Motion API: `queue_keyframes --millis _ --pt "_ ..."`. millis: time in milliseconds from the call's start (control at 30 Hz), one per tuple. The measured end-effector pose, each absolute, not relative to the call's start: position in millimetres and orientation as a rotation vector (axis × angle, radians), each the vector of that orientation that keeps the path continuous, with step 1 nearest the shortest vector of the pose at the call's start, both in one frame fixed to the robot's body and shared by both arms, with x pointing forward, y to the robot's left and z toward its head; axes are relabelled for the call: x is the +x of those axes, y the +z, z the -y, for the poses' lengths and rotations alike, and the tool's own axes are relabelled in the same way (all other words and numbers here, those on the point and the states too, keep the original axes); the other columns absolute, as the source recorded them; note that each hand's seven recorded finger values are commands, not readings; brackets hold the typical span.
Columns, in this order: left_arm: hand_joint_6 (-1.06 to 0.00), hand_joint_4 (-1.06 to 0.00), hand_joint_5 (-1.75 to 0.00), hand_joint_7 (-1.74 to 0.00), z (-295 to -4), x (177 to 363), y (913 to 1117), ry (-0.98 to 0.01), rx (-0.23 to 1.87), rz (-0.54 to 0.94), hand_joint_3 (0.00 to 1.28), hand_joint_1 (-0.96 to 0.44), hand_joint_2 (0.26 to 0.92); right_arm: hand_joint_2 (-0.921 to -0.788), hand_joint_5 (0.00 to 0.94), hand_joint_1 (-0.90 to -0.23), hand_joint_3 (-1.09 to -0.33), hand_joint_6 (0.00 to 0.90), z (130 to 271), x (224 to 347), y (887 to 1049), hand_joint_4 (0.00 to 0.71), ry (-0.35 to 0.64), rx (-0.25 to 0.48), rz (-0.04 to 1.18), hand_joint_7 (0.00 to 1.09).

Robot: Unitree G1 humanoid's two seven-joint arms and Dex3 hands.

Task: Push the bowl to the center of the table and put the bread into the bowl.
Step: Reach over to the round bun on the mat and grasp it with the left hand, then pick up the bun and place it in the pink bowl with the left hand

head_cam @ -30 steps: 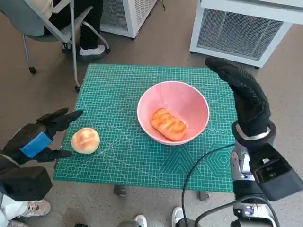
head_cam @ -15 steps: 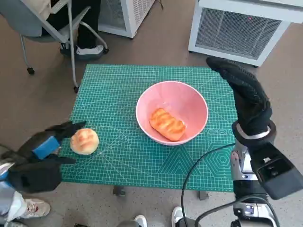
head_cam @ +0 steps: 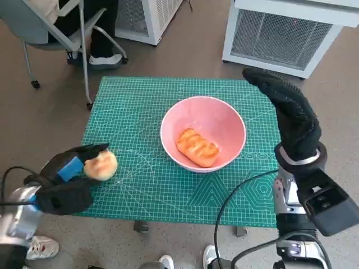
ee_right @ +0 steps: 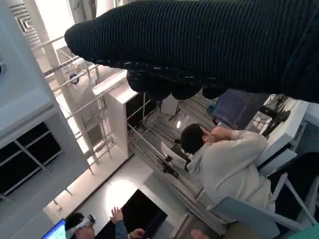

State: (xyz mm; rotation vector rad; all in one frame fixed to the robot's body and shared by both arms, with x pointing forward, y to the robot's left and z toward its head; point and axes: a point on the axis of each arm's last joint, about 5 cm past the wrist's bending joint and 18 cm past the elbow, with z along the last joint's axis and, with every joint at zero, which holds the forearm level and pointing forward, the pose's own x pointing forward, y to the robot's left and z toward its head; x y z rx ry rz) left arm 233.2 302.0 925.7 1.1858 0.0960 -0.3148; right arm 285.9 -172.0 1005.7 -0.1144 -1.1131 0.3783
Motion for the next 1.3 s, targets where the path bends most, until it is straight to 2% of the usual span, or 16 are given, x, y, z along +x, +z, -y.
queue_keyframes --millis 33,67,100,133,167,200,233,267,400,600,933,1300 --pt "-0.56 -0.61 -0.17 -0.31 -302 233.7 924 -0.31 1.185 -0.09 0.01 -0.15 0.903 -0.921 0.501 -0.647 -0.856 -0.001 171.9 285.9 1005.7 -0.001 0.379 -0.114 1.113 0.73" --pt "-0.53 -0.6 -0.29 -0.48 -302 234.3 923 -0.305 1.183 -0.083 0.03 -0.13 0.91 -0.921 0.501 -0.647 -0.856 -0.001 171.9 285.9 1005.7 -0.001 0.379 -0.115 1.113 0.73" --pt "-0.52 -0.59 -0.34 -0.52 -302 234.6 922 -0.301 1.182 -0.078 0.03 -0.12 0.911 -0.921 0.501 -0.647 -0.856 -0.001 171.9 285.9 1005.7 -0.001 0.38 -0.115 1.113 0.73" --pt "-0.52 -0.57 -0.42 -0.7 -303 234.9 921 -0.297 1.18 -0.071 0.07 -0.17 0.913 -0.921 0.502 -0.646 -0.856 -0.001 171.8 285.9 1005.7 -0.001 0.381 -0.115 1.113 0.73" --pt "-0.5 -0.53 -0.56 -0.97 -303 235.1 921 -0.294 1.179 -0.067 0.14 -0.23 0.916 -0.921 0.502 -0.646 -0.857 -0.001 171.9 285.9 1005.7 -0.001 0.382 -0.116 1.113 0.73" --pt "-0.49 -0.48 -0.86 -1.13 -304 235.6 920 -0.29 1.178 -0.061 0.18 -0.15 0.918 -0.921 0.506 -0.645 -0.857 -0.001 171.9 286.0 1005.7 -0.001 0.382 -0.116 1.113 0.73" --pt "-0.49 -0.44 -1.05 -1.24 -304 236.0 920 -0.287 1.177 -0.056 0.22 -0.1 0.919 -0.921 0.509 -0.645 -0.857 -0.001 171.9 286.0 1005.6 -0.001 0.382 -0.116 1.113 0.73" --pt "-0.49 -0.42 -1.16 -1.3 -304 236.5 920 -0.283 1.176 -0.051 0.23 -0.06 0.92 -0.921 0.511 -0.643 -0.858 -0.001 171.9 286.0 1005.5 -0.001 0.383 -0.116 1.113 0.73" --pt "-0.49 -0.44 -1.32 -1.33 -305 238.3 921 -0.275 1.174 -0.032 0.23 -0.02 0.92 -0.921 0.516 -0.64 -0.859 -0.001 171.9 286.1 1005.3 -0.001 0.383 -0.116 1.111 0.73" --pt "-0.52 -0.45 -1.41 -1.28 -303 240.8 923 -0.286 1.172 -0.016 0.22 0.0 0.92 -0.921 0.52 -0.636 -0.859 -0.001 171.5 286.9 1005.0 -0.001 0.383 -0.114 1.107 0.73" --pt "-0.55 -0.47 -1.39 -1.26 -302 243.5 930 -0.327 1.153 -0.001 0.2 0.0 0.921 -0.921 0.526 -0.638 -0.858 -0.001 171.1 287.4 1006.3 -0.001 0.382 -0.114 1.115 0.74" --pt "-0.57 -0.49 -1.36 -1.23 -289 254.1 975 -0.3 1.132 0.192 0.18 0.0 0.92 -0.921 0.53 -0.637 -0.858 -0.001 171.4 288.6 1008.9 -0.001 0.384 -0.119 1.126 0.74"
